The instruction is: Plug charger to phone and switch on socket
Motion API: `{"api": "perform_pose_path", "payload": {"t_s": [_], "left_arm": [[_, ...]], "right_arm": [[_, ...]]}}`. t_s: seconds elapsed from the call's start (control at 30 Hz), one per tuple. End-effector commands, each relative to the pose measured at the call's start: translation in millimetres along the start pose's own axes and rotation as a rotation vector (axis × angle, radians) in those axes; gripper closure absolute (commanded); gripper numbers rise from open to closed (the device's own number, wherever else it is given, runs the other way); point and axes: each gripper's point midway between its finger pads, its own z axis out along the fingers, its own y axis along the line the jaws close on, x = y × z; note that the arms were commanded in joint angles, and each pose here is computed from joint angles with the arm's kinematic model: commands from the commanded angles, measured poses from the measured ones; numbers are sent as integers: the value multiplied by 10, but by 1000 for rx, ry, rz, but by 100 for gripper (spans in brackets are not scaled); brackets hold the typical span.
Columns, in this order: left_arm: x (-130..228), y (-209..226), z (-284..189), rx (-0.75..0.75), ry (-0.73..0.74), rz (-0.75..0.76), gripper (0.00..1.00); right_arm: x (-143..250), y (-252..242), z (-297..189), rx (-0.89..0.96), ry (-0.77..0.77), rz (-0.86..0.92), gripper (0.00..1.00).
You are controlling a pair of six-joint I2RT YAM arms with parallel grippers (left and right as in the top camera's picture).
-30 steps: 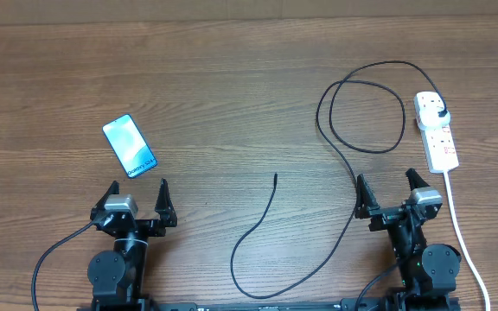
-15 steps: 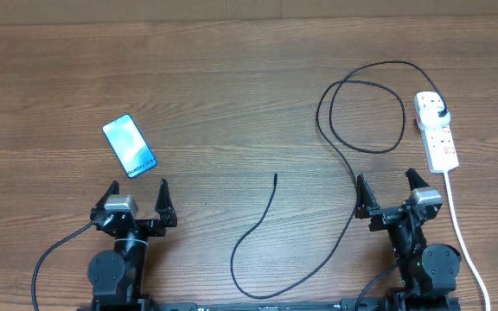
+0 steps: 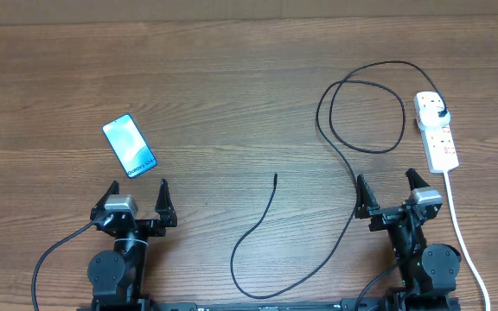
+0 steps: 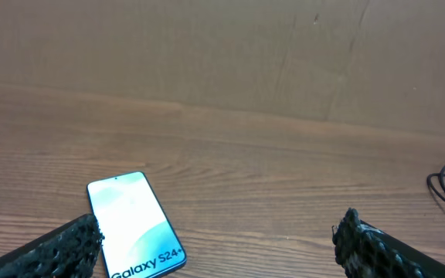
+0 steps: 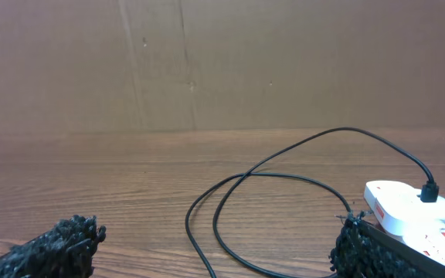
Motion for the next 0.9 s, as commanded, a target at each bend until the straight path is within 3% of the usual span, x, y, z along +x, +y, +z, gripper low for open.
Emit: {"api": "perform_pose_path", "payload": {"t_s": [0.0, 0.47, 0.87], "left_arm": [[-19, -6, -24, -3, 13, 18, 1], [-708, 18, -384, -92, 11, 21, 0], [-1225, -36, -330, -126, 159, 14, 0]], "right_arm": [[21, 2, 1, 1, -3, -5, 0], [21, 2, 1, 1, -3, -5, 0], [21, 2, 1, 1, -3, -5, 1]]}}
